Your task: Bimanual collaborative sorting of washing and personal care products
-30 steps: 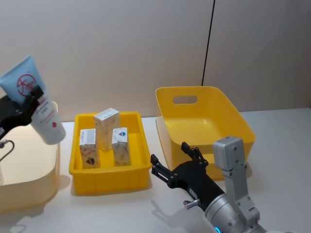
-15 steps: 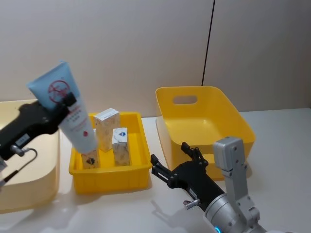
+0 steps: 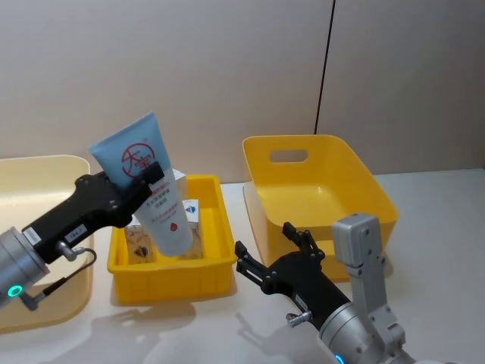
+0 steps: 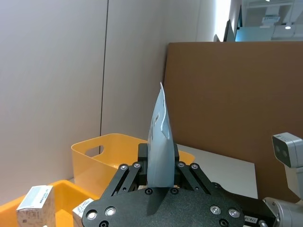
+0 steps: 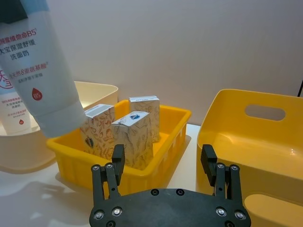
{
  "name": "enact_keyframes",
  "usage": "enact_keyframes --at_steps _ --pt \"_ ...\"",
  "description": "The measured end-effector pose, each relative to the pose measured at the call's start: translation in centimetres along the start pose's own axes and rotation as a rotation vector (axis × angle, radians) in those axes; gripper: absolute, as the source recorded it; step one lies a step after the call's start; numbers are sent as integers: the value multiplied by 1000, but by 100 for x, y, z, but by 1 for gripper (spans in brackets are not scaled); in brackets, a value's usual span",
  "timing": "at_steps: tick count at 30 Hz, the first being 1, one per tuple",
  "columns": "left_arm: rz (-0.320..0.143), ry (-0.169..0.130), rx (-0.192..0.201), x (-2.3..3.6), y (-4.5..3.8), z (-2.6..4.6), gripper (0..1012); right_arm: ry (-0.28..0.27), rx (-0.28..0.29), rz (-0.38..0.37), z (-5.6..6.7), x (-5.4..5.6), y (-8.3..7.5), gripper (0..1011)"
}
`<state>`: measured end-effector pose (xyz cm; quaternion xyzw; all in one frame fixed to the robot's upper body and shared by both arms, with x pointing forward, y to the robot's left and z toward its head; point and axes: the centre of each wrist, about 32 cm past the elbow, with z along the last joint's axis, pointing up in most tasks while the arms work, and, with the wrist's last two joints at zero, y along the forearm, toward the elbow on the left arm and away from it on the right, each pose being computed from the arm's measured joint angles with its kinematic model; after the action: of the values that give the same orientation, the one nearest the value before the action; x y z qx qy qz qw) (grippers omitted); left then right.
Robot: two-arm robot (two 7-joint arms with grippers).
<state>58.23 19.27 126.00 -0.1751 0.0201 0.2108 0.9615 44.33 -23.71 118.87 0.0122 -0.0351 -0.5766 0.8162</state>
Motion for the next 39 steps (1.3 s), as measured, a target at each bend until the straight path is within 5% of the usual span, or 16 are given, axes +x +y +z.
enact_keyframes --at_steps 19,39 --pt "42 -97 6 -30 -73 -111 246 0 0 0 0 0 0 1001" --pt "51 -125 6 -26 -85 -127 246 -11 -15 84 78 2 -17 1001"
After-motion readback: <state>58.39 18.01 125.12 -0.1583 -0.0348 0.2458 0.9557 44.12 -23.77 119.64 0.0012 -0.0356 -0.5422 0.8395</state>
